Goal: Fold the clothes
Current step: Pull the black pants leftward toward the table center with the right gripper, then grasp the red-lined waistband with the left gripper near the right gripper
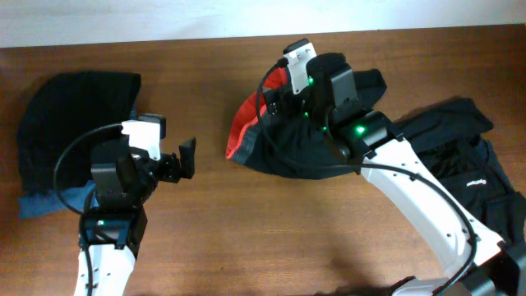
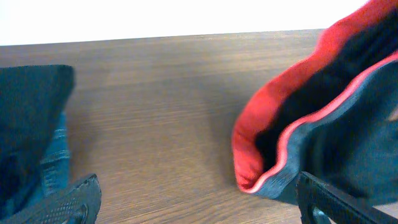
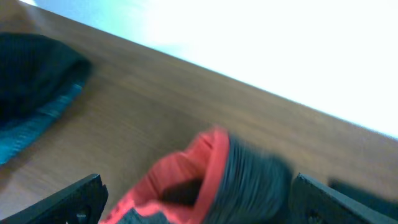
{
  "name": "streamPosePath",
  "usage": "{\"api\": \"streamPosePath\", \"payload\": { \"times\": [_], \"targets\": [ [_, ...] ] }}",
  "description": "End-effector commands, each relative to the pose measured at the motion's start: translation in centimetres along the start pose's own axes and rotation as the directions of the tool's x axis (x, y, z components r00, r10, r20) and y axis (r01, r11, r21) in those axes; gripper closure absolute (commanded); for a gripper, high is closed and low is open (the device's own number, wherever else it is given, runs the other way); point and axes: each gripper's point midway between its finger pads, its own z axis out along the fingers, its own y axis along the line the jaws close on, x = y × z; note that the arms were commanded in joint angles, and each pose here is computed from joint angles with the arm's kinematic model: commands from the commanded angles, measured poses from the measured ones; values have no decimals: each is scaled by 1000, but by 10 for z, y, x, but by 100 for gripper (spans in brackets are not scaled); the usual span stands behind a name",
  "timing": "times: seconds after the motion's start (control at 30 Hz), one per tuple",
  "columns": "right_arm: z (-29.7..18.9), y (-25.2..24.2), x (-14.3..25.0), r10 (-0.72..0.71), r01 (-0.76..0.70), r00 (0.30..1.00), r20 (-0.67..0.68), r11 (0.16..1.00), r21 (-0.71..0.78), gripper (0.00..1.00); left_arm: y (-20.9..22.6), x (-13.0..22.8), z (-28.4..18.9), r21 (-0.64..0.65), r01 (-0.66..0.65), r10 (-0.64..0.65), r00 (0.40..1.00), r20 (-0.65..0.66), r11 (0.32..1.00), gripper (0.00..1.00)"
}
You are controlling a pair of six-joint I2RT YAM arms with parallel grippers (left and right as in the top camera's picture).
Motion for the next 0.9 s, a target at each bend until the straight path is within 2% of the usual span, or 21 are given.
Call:
{"api": "streamPosePath", "payload": {
  "times": [0.0, 0.13, 0.4, 0.57, 0.73, 0.87],
  "targets": [
    [-10, 29, -17, -126, 137, 989, 73, 978, -159, 1, -15, -1, 7, 97, 11, -9, 1000, -14, 995, 1],
    [-10, 33, -14, -145, 156, 987, 73, 970, -184, 1, -19, 9, 16, 133, 27, -20, 998, -53, 991, 1],
    [-8, -6, 4, -98, 99, 994, -37, 995, 31, 1, -33, 17, 26, 176, 18, -4, 997, -81, 984, 1],
    [-14, -12, 32, -8, 19, 988, -152, 997, 73, 1, -62, 25, 39, 249, -15, 41, 994, -101, 968, 1],
    [-22, -28, 63, 100, -51, 960, -260, 981, 189, 1, -85, 56, 62, 306, -12, 74, 979, -192, 952, 1],
    [-29, -32, 79, 101, -30, 940, -326, 976, 215, 1, -83, 88, 80, 295, 50, 42, 954, -297, 954, 1]
  ]
}}
